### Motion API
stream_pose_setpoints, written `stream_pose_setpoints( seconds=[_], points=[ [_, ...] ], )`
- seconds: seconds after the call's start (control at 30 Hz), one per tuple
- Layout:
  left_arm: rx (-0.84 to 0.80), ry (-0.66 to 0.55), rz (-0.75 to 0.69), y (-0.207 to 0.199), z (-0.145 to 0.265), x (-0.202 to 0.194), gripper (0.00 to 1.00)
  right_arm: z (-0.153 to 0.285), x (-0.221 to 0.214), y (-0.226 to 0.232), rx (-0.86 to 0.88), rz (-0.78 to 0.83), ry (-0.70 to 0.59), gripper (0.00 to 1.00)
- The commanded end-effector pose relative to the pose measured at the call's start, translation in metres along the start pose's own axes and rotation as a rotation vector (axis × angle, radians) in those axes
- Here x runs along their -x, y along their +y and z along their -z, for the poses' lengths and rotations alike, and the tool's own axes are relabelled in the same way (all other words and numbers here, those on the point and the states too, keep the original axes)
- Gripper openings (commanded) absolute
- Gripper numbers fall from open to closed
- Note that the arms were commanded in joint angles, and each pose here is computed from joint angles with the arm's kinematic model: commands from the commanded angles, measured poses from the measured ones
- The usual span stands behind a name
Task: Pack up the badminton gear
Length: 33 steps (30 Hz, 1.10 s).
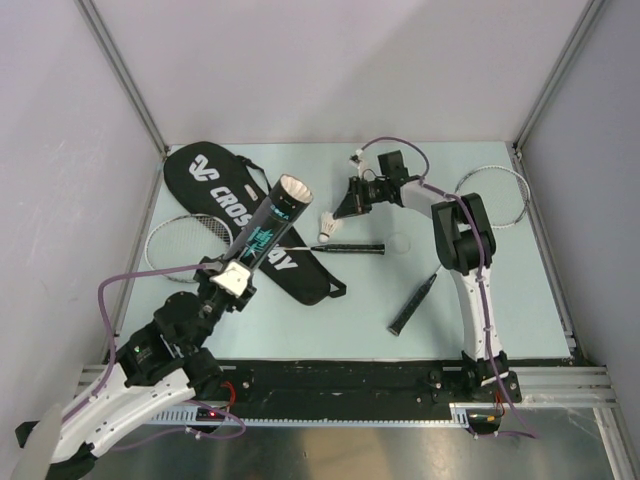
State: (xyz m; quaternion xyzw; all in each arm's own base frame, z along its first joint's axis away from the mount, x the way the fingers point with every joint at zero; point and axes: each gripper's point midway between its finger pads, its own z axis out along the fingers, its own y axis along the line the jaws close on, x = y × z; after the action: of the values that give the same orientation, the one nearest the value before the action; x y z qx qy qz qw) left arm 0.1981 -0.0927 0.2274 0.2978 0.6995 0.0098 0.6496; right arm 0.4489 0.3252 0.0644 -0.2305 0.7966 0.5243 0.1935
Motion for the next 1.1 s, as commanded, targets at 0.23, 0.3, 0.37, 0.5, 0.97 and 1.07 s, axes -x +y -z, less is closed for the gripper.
stream_pose_setpoints(
  seconds=[0.23, 0.3, 0.37, 0.5, 0.97, 1.07],
  points=[
    [-0.014, -0.059, 0.055, -0.004, -0.006, 0.018, 0.50, 0.098, 0.083, 0.082, 0.068, 0.182, -0.354, 0.00],
    [-0.028, -0.060, 0.056, -0.006, -0.006, 0.020, 0.50, 0.117, 0.089, 0.096, 0.070, 0.192, -0.400, 0.00],
    [-0.047, -0.059, 0.052, -0.010, -0.007, 0.020, 0.50, 0.138, 0.095, 0.112, 0.055, 0.200, -0.451, 0.00],
    [-0.089, -0.049, 0.049, -0.020, -0.010, 0.017, 0.50, 0.177, 0.101, 0.149, -0.033, 0.242, -0.549, 0.00],
    [-0.230, -0.036, -0.048, -0.044, -0.012, 0.012, 0.50, 0.245, 0.056, 0.310, -0.184, 0.545, -0.672, 0.00],
    [-0.283, -0.036, -0.065, -0.052, -0.011, 0.017, 0.50, 0.251, 0.042, 0.326, -0.198, 0.557, -0.679, 0.00]
  ],
)
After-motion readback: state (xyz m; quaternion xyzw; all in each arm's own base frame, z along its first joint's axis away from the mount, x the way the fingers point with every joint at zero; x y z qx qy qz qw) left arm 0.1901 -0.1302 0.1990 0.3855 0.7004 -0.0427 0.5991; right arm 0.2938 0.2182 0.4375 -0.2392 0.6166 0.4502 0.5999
